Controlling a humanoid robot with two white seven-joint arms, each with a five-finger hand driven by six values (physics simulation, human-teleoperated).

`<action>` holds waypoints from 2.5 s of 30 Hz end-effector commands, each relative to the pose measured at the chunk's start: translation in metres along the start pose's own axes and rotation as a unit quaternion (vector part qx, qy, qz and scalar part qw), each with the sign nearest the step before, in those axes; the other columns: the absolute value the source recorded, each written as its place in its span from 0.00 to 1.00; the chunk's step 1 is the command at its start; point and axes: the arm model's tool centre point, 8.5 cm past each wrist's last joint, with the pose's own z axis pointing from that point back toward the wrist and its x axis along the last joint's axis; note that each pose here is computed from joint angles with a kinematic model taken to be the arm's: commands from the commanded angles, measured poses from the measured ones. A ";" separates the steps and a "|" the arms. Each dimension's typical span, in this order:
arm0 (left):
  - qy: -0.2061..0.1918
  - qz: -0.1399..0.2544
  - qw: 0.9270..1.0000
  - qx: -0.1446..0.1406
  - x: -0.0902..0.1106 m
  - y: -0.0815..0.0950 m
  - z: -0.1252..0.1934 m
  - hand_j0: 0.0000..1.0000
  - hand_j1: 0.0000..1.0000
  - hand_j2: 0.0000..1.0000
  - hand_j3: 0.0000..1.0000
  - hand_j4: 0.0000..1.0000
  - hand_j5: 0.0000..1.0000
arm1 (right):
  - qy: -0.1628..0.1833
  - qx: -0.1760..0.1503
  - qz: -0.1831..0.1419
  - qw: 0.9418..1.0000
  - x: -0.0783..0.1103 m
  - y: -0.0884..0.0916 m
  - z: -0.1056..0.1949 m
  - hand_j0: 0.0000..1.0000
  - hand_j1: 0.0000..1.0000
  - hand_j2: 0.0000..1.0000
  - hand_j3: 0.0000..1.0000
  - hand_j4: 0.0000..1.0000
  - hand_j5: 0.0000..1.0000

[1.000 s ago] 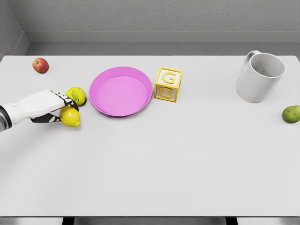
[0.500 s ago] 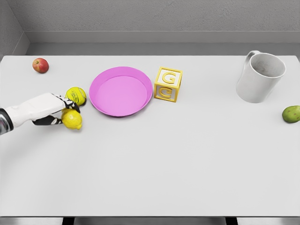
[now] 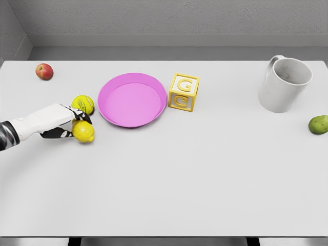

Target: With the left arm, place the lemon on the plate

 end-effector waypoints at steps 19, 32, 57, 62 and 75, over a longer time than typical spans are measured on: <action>-0.019 0.038 0.999 0.029 0.001 0.005 -0.001 0.52 0.52 0.52 0.52 0.52 0.52 | 0.000 0.000 0.000 1.000 0.000 0.000 0.000 1.00 1.00 1.00 1.00 1.00 1.00; -0.067 0.102 0.989 0.078 0.015 0.006 -0.011 0.49 0.49 0.49 0.49 0.49 0.49 | 0.000 0.000 0.000 1.000 0.000 0.000 0.000 1.00 1.00 1.00 1.00 1.00 1.00; -0.066 0.043 0.988 0.135 -0.010 0.126 -0.019 1.00 1.00 1.00 1.00 1.00 1.00 | 0.001 0.000 0.000 1.000 -0.001 0.000 0.000 1.00 1.00 1.00 1.00 1.00 1.00; -0.070 0.050 0.988 0.128 -0.009 0.116 -0.024 1.00 1.00 1.00 1.00 1.00 1.00 | 0.000 0.000 0.000 1.000 0.000 0.000 0.000 1.00 1.00 1.00 1.00 1.00 1.00; -0.062 0.057 0.989 0.119 -0.013 0.105 -0.021 1.00 1.00 1.00 1.00 1.00 1.00 | 0.000 0.000 0.000 1.000 0.000 0.000 0.000 1.00 1.00 1.00 1.00 1.00 1.00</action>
